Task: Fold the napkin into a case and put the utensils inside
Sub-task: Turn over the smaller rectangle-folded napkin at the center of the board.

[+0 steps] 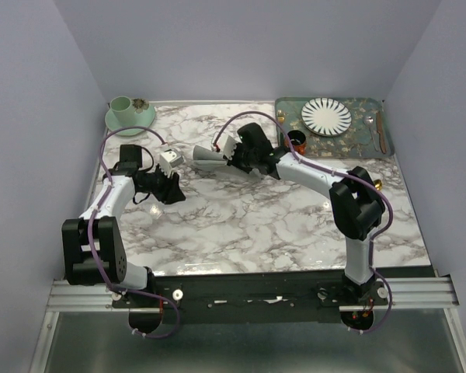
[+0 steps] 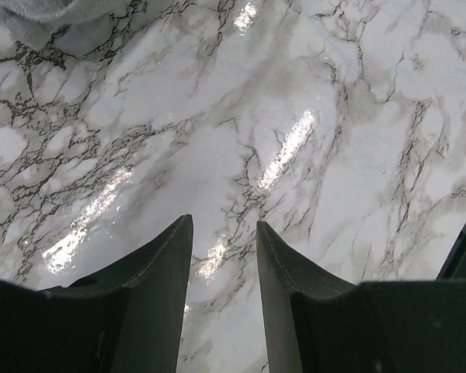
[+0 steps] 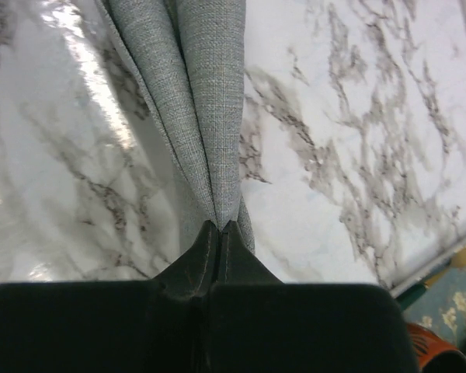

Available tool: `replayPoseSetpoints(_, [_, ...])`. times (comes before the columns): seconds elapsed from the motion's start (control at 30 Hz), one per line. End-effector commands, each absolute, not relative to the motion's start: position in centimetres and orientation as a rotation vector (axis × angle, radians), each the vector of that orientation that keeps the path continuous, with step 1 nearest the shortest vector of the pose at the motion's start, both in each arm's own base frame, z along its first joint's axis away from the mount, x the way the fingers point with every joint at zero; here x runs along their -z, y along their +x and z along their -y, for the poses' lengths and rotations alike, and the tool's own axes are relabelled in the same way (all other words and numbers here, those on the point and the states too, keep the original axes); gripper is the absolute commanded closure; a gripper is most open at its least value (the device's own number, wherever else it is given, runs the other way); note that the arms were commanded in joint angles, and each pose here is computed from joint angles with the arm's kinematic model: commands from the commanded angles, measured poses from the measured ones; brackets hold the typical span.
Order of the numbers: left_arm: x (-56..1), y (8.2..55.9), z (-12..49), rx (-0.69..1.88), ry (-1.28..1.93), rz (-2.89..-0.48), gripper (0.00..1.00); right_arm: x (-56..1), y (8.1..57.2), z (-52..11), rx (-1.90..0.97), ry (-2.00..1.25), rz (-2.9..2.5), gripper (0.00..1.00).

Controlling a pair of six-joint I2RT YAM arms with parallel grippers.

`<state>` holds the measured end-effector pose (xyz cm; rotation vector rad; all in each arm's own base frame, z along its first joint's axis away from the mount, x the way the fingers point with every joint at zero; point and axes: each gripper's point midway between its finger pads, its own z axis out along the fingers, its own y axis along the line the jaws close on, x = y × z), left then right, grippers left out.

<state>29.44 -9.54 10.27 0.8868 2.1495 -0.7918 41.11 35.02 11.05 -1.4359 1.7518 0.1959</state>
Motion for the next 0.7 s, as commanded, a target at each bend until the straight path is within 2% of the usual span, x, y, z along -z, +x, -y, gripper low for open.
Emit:
replayPoseSetpoints(0.0, [-10.5, 30.9, 8.6, 0.741, 0.886, -2.144, 0.51, -14.4, 45.2, -34.5, 0.033, -1.265, -1.590, 0.99])
replayPoseSetpoints(0.53, [-10.0, 31.1, 7.3, 0.734, 0.863, -2.161, 0.51, -11.1, 40.5, -35.3, 0.125, -1.334, -1.478, 0.99])
replayPoseSetpoints(0.63, [-9.8, 30.9, 7.2, 0.739, 0.861, -2.167, 0.51, -10.2, 39.0, -35.5, 0.096, -1.385, -1.496, 0.94])
replayPoseSetpoints(0.67, [-9.8, 30.9, 7.2, 0.739, 0.860, -2.167, 0.51, -10.0, 38.4, -35.7, 0.081, -1.407, -1.498, 0.89])
